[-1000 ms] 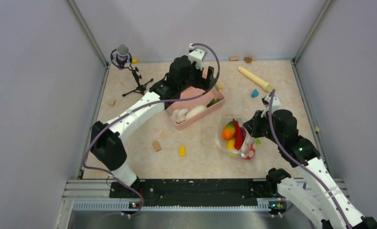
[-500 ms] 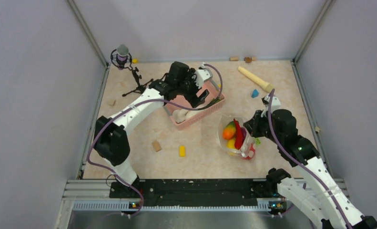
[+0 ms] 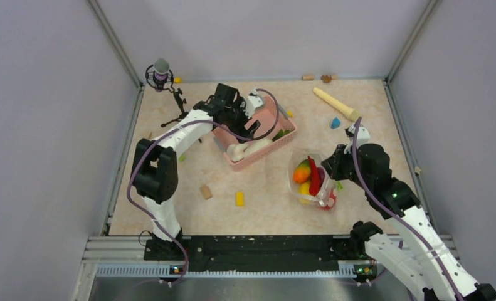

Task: Place the food in the zip-top bag and seal the zipper
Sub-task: Place the fake vegetable in the zipper food storage bag, then pick up the fake vegetable from the bin.

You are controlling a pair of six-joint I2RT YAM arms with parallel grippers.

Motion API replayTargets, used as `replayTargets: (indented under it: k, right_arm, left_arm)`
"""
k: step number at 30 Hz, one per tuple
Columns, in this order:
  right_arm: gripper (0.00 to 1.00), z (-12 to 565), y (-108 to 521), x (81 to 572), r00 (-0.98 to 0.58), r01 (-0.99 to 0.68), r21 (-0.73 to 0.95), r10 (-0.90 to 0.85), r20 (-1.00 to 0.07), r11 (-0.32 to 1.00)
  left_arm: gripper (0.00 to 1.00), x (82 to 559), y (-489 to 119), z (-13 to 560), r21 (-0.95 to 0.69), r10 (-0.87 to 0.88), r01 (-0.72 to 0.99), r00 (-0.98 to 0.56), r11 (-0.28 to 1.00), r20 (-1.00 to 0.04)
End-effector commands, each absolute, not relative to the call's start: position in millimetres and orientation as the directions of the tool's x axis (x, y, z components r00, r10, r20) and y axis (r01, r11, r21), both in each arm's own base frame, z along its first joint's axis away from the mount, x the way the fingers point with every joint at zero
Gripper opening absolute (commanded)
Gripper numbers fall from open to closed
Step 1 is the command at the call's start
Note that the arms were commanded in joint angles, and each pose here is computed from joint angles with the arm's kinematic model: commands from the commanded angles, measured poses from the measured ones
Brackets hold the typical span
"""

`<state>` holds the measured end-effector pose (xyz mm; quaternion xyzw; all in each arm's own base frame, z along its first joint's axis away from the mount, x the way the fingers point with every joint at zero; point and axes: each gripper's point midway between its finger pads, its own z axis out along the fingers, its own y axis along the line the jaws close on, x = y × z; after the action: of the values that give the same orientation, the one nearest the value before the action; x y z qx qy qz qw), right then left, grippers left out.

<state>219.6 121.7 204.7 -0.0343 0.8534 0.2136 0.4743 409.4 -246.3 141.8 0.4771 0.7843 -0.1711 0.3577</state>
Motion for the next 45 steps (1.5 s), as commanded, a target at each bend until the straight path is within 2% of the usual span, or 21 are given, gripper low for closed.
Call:
replayTargets:
  k: [1,5,15,20,32,40,45]
  right_arm:
    - [0.05,212,122,225,-0.519,-0.259,0.340,0.166,-0.839,0.904]
    - [0.05,212,122,225,-0.517,-0.260,0.340,0.167,-0.839,0.904]
    - [0.05,210,122,225,-0.521,-0.257,0.339,0.166,-0.838,0.905]
    - [0.05,210,122,226,-0.520,-0.258,0.337,0.164,-0.838,0.905]
    - [0.05,209,122,226,-0.523,-0.257,0.337,0.162,-0.836,0.906]
    - [0.05,208,122,227,-0.524,-0.253,0.335,0.163,-0.836,0.908]
    - [0.05,208,121,227,-0.522,-0.250,0.333,0.163,-0.837,0.909]
  left_arm:
    - [0.92,425,-251,143,0.103,0.636,0.875,-0.258,0.473,-0.727]
    - [0.91,436,-252,130,0.098,0.647,0.870,-0.279,0.482,-0.709]
    - [0.91,415,-261,103,0.004,0.680,0.924,-0.278,0.383,-0.679]
    - [0.87,415,-268,87,-0.025,0.683,0.925,-0.297,0.378,-0.667]
    - [0.85,407,-284,59,-0.024,0.735,0.942,-0.275,0.333,-0.620]
    - [0.86,414,-285,55,0.000,0.730,0.927,-0.296,0.376,-0.617]
    - [0.85,437,-282,60,0.060,0.693,0.869,-0.348,0.491,-0.632]
